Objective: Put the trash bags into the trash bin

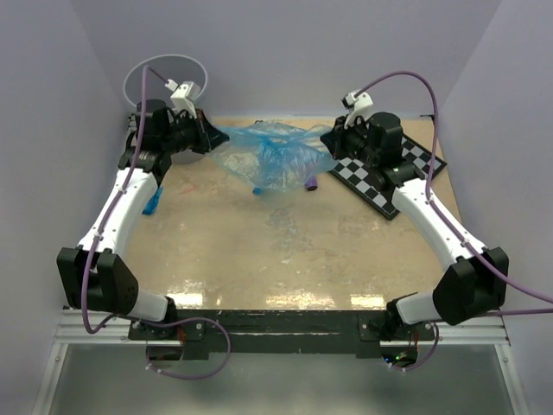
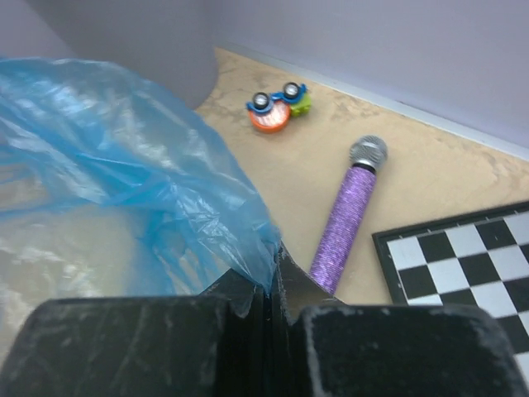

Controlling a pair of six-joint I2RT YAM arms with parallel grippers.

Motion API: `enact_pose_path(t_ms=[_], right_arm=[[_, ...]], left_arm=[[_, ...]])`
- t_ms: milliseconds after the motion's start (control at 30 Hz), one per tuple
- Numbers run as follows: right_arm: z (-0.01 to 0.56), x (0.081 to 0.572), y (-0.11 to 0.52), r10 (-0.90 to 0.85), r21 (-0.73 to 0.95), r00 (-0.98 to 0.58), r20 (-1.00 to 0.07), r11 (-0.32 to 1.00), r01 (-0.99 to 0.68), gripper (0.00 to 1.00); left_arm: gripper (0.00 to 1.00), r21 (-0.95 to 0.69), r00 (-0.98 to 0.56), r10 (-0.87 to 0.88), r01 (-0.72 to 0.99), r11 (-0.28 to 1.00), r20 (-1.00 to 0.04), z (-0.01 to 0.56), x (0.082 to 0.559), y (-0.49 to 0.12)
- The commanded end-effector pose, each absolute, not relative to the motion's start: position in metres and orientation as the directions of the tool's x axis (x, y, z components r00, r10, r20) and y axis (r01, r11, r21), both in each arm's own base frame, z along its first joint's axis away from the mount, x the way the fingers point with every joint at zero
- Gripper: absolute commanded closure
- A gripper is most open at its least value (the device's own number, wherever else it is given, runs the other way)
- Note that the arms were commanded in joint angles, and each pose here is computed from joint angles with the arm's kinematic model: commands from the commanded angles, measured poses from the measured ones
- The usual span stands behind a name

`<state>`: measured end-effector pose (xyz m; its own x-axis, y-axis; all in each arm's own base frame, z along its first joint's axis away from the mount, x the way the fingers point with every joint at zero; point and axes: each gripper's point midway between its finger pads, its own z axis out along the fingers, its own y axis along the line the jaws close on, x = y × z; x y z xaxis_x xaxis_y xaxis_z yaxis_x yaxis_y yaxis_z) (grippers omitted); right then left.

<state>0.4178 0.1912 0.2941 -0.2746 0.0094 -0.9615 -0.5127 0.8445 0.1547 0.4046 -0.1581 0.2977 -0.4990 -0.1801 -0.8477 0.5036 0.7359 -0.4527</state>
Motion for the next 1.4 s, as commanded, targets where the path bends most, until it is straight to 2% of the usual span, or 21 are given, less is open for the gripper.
enact_pose_path(t_ms=[0, 167, 267, 400, 533, 633, 733, 833, 933, 1000, 1100, 1167, 1200, 1233, 1267, 1300, 1367], right_arm=[[0.355, 0.395, 0.216, 0.000, 0.077, -0.121, -0.993, 0.768, -0.636, 1.00], [0.385, 0.398, 0.222, 0.037, 0.075, -0.072, -0.997, 0.756, -0.650, 1.00], [0.385, 0.404, 0.223, 0.033, 0.081, -0.087, -0.996, 0.764, -0.640, 1.00], [0.357, 0.417, 0.209, -0.007, 0.080, -0.152, -0.988, 0.828, -0.556, 1.00], [0.311, 0.407, 0.215, -0.091, 0.081, -0.250, -0.964, 0.794, -0.603, 1.00], [0.288, 0.406, 0.217, -0.153, 0.055, -0.269, -0.951, 0.773, -0.632, 1.00], [0.287, 0.427, 0.218, -0.261, -0.060, -0.215, -0.941, 0.754, -0.654, 1.00], [0.308, 0.472, 0.216, -0.342, -0.180, -0.147, -0.928, 0.759, -0.626, 1.00], [0.368, 0.522, 0.213, -0.327, -0.263, -0.022, -0.945, 0.796, -0.545, 1.00], [0.430, 0.540, 0.213, -0.277, -0.298, 0.117, -0.954, 0.821, -0.487, 1.00], [0.525, 0.531, 0.209, -0.190, -0.327, 0.340, -0.921, 0.852, -0.409, 1.00], [0.593, 0.501, 0.199, -0.103, -0.311, 0.498, -0.861, 0.881, -0.356, 1.00], [0.632, 0.472, 0.193, -0.050, -0.308, 0.600, -0.798, 0.890, -0.336, 1.00], [0.638, 0.458, 0.193, -0.023, -0.312, 0.647, -0.762, 0.888, -0.336, 1.00], [0.658, 0.427, 0.190, 0.011, -0.327, 0.733, -0.680, 0.890, -0.317, 0.98], [0.672, 0.395, 0.188, 0.026, -0.352, 0.806, -0.592, 0.891, -0.288, 0.97], [0.679, 0.344, 0.197, -0.007, -0.433, 0.895, -0.446, 0.877, -0.208, 0.97]], left_arm=[[1.00, -0.438, -0.417, -0.200, 0.617, 0.654, -0.887, 0.352, 0.410, -0.174], [1.00, -0.417, -0.394, -0.182, 0.672, 0.612, -0.901, 0.362, 0.408, -0.186], [1.00, -0.399, -0.392, -0.153, 0.688, 0.606, -0.907, 0.357, 0.407, -0.193], [1.00, -0.418, -0.474, -0.111, 0.614, 0.669, -0.873, 0.317, 0.406, -0.183], [1.00, -0.537, -0.608, -0.109, 0.584, 0.609, -0.786, 0.276, 0.380, -0.199], [1.00, -0.560, -0.631, -0.101, 0.590, 0.581, -0.769, 0.262, 0.372, -0.208], [1.00, -0.501, -0.632, -0.041, 0.571, 0.650, -0.774, 0.245, 0.402, -0.202], [1.00, -0.430, -0.591, -0.023, 0.559, 0.709, -0.807, 0.265, 0.460, -0.191], [1.00, -0.287, -0.386, -0.041, 0.607, 0.741, -0.922, 0.337, 0.514, -0.185], [1.00, -0.165, -0.203, -0.044, 0.634, 0.755, -0.978, 0.396, 0.536, -0.183], [1.00, 0.041, 0.132, -0.056, 0.633, 0.773, -0.990, 0.493, 0.537, -0.177], [1.00, 0.162, 0.370, -0.078, 0.574, 0.803, -0.926, 0.558, 0.512, -0.167], [1.00, 0.219, 0.485, -0.085, 0.535, 0.816, -0.870, 0.587, 0.493, -0.162], [1.00, 0.275, 0.606, -0.090, 0.482, 0.832, -0.791, 0.620, 0.467, -0.157], [1.00, 0.306, 0.682, -0.090, 0.437, 0.846, -0.726, 0.638, 0.447, -0.155], [0.98, 0.383, 0.793, -0.036, 0.333, 0.861, -0.609, 0.663, 0.420, -0.153], [0.95, 0.468, 0.877, 0.032, 0.224, 0.855, -0.479, 0.681, 0.383, -0.165]])
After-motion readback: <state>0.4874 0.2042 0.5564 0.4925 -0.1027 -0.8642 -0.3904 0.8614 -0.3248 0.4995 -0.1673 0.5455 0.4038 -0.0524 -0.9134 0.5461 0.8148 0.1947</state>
